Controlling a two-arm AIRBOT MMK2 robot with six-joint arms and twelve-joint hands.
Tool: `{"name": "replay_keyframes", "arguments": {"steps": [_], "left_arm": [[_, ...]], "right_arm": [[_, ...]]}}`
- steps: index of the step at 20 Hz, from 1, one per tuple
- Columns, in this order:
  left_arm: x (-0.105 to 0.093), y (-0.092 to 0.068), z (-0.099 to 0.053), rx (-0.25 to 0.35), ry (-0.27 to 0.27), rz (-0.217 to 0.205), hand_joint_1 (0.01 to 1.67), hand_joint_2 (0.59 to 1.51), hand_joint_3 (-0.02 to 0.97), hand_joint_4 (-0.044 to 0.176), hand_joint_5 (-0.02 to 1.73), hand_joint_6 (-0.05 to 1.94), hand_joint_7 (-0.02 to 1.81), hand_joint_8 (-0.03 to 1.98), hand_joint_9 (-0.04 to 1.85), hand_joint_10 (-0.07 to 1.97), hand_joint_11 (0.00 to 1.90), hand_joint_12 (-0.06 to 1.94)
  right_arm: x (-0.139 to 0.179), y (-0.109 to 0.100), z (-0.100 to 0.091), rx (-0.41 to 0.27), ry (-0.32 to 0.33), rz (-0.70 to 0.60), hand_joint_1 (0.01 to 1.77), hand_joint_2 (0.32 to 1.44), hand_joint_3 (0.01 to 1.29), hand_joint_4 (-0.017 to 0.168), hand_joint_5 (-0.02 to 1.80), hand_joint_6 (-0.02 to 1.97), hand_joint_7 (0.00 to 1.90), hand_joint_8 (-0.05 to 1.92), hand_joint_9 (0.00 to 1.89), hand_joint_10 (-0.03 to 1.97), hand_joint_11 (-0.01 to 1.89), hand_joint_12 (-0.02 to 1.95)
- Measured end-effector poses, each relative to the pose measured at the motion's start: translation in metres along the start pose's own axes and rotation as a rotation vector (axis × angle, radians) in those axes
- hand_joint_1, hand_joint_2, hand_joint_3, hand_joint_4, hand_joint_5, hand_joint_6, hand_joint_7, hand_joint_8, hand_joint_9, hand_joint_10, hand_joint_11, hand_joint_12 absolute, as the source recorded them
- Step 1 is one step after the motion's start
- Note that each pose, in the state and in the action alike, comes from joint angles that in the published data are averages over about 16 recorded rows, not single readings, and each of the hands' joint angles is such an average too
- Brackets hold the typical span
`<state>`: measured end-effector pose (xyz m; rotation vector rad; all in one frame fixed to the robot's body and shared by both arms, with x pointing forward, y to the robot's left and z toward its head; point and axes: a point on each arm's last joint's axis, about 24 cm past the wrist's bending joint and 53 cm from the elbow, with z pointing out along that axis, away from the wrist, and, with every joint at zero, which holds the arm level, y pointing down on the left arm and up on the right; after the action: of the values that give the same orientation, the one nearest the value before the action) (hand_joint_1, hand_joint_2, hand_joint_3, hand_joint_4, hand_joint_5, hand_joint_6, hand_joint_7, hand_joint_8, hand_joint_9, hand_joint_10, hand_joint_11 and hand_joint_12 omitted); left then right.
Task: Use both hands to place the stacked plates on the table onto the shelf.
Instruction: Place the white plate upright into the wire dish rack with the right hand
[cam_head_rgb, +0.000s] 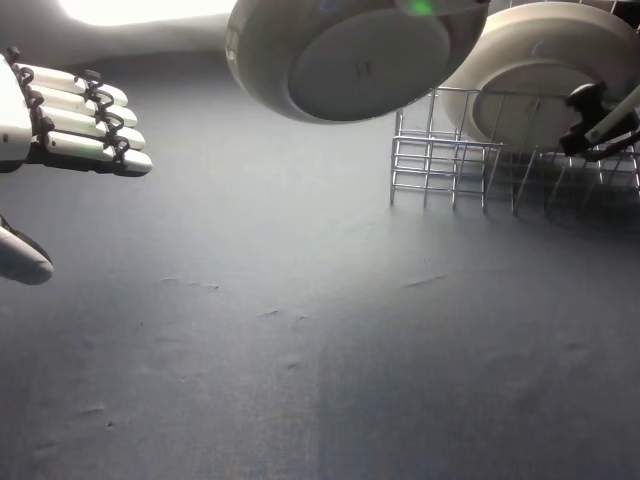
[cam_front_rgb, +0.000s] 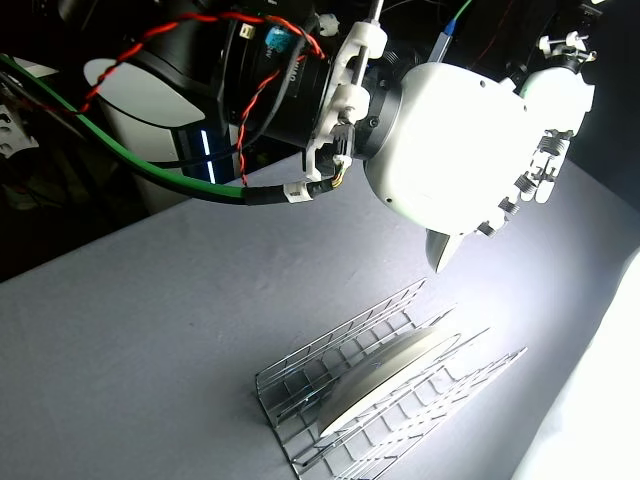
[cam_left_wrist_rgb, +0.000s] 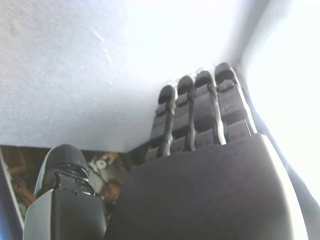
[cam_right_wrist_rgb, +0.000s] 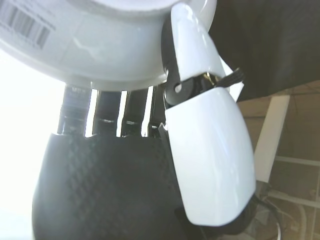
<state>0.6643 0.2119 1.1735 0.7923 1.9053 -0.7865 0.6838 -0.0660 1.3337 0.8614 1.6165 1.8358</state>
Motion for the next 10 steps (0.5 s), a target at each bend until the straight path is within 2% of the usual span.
{"name": "replay_keyframes", "arguments": {"steps": [10], "left_arm": [[0.0,-0.001,0.0,0.001,0.004,0.004,0.01,1.085,0.006,0.002,0.1,0.02,0.09,0.0,0.06,-0.06,0.03,0.03]], "right_arm": [[-0.019,-0.016,-0.004,0.027,-0.04,-0.006,1.39,1.08,0.01,-0.007,0.83,1.01,0.94,1.01,0.85,1.25,0.72,1.55]]}}
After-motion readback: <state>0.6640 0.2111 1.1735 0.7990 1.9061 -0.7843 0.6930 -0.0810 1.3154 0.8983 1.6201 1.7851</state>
